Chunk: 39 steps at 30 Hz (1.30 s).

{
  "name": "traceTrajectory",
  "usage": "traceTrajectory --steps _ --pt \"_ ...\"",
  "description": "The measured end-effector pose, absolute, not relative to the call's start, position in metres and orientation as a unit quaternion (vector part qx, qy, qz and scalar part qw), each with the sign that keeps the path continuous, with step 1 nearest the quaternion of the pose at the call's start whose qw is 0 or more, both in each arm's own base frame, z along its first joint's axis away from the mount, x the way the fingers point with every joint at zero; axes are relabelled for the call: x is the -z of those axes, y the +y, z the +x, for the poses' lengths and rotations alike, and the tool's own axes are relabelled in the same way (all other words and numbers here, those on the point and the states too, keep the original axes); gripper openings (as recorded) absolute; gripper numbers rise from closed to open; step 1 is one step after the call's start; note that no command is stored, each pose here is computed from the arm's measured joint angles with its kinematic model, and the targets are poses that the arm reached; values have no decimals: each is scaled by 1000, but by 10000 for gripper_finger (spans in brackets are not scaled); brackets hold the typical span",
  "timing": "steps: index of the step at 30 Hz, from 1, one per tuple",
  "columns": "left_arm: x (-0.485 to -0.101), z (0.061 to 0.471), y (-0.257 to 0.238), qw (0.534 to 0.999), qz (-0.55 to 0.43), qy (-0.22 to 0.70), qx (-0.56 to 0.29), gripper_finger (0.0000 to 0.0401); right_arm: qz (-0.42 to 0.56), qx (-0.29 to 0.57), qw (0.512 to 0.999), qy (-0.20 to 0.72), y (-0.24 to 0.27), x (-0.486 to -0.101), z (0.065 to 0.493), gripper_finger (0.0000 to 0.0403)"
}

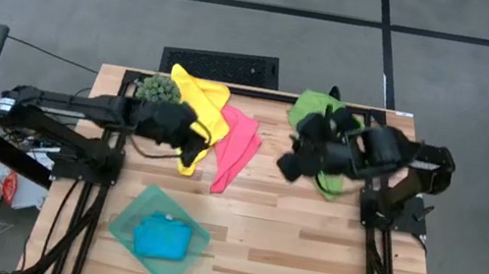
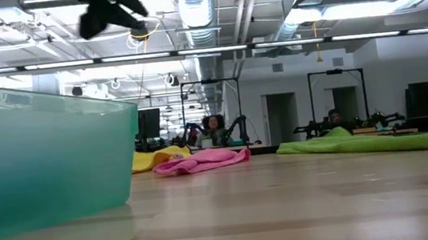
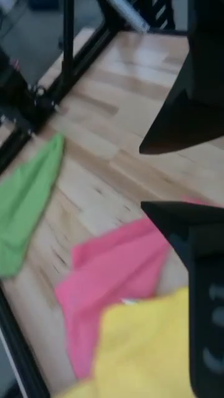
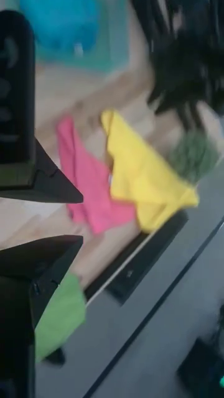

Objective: Fold microfiber towels
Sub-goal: Fold the pink microfiber towel

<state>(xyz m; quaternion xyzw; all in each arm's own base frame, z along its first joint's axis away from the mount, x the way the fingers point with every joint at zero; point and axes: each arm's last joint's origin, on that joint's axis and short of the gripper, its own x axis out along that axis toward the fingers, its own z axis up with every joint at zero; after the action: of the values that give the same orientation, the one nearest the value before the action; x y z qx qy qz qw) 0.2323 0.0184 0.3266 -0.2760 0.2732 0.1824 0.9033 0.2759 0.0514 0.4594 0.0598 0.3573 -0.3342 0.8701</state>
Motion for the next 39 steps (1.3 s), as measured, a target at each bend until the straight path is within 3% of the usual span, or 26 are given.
traceTrajectory --steps 6,10,14,23,31,39 --pt "-295 265 57 894 -261 322 -173 180 90 412 807 413 -11 -428 278 119" --pt "-262 285 72 873 -259 379 -164 187 123 418 769 468 -49 -394 286 119" --pt "-231 299 73 842 -279 440 -141 186 152 396 759 493 -69 -364 286 119" --pt "-208 308 41 807 -273 487 -192 185 148 363 774 497 -81 -330 264 119" --pt "-202 312 6 806 -258 475 -243 185 178 352 801 450 -95 -327 231 119" --pt "-171 322 -6 779 -263 501 -268 184 179 347 816 427 -99 -334 210 119"
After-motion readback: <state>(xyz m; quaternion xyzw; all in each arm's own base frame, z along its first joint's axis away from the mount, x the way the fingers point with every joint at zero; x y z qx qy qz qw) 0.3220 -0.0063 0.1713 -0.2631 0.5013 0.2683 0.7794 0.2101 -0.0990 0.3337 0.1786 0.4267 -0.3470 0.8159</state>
